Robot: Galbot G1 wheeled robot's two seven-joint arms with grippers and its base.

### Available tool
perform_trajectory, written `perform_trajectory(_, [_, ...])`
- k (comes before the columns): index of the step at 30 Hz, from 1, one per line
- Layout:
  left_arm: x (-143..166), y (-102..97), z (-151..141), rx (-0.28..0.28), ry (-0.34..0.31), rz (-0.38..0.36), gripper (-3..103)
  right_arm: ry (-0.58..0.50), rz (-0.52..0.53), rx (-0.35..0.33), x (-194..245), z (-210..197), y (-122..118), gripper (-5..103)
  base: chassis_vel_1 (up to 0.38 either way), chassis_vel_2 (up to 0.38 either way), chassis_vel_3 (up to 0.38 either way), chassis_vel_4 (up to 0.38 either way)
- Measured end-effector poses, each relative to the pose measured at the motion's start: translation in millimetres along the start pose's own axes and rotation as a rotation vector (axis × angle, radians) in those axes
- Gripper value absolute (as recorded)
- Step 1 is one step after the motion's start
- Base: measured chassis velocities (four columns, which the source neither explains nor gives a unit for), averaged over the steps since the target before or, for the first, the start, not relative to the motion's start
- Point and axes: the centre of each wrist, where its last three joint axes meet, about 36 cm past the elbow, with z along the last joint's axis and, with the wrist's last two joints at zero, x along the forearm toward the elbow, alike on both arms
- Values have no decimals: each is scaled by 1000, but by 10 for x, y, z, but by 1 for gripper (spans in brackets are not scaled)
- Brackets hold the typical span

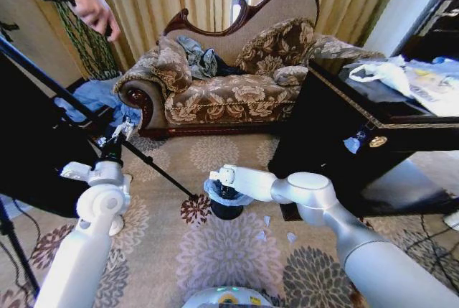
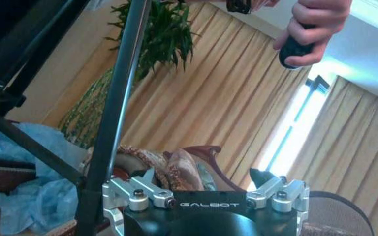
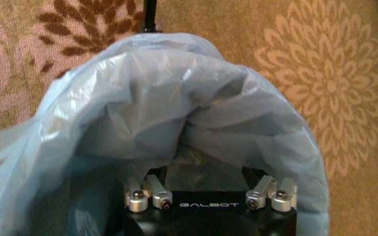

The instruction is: Place a garbage bag over the trash bin.

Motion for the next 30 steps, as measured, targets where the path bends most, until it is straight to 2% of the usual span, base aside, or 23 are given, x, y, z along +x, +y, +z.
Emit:
perform_trajectory(1, [-9,-3,6,0,1,1,97,1,-2,-1,21,29,-9,77,0,0,0,0])
perform_trajectory(2, [-22,-5,14,-1,3,3,97,2,-7,-4,48,71,-16,87,0,0,0,0])
perform_trajectory(4, [-32,-7,17,-3,5,5,97,2,-10,-6,70,101,-23,90,0,0,0,0])
perform_trajectory(8, [-58,-13,29,-9,9,10,97,-7,-12,-17,166,160,-61,93,0,0,0,0])
perform_trajectory(14, [-136,-45,60,-28,27,28,97,-48,-26,-57,533,259,-148,97,0,0,0,0])
perform_trajectory(19, [-193,-98,43,-52,58,44,98,-99,-9,-89,803,311,-317,99,0,0,0,0])
perform_trajectory(21, [-202,-96,33,-68,71,44,94,-130,5,-114,924,324,-408,100,0,0,0,0])
perform_trajectory(25, [-221,-69,-22,-119,119,38,98,-281,26,-249,1401,428,-637,100,0,0,0,0])
perform_trajectory(26, [-227,-45,-43,-141,141,32,99,-389,31,-355,1666,494,-697,100,0,0,0,0])
perform_trajectory(27, [-227,-45,-43,-141,141,32,99,-389,31,-355,1666,494,-697,100,0,0,0,0])
perform_trajectory(29, [-214,4,-75,-173,166,21,99,-504,47,-455,1961,597,-742,100,0,0,0,0])
perform_trajectory(30, [-209,16,-85,-179,170,18,98,-527,49,-473,2015,625,-750,100,0,0,0,0])
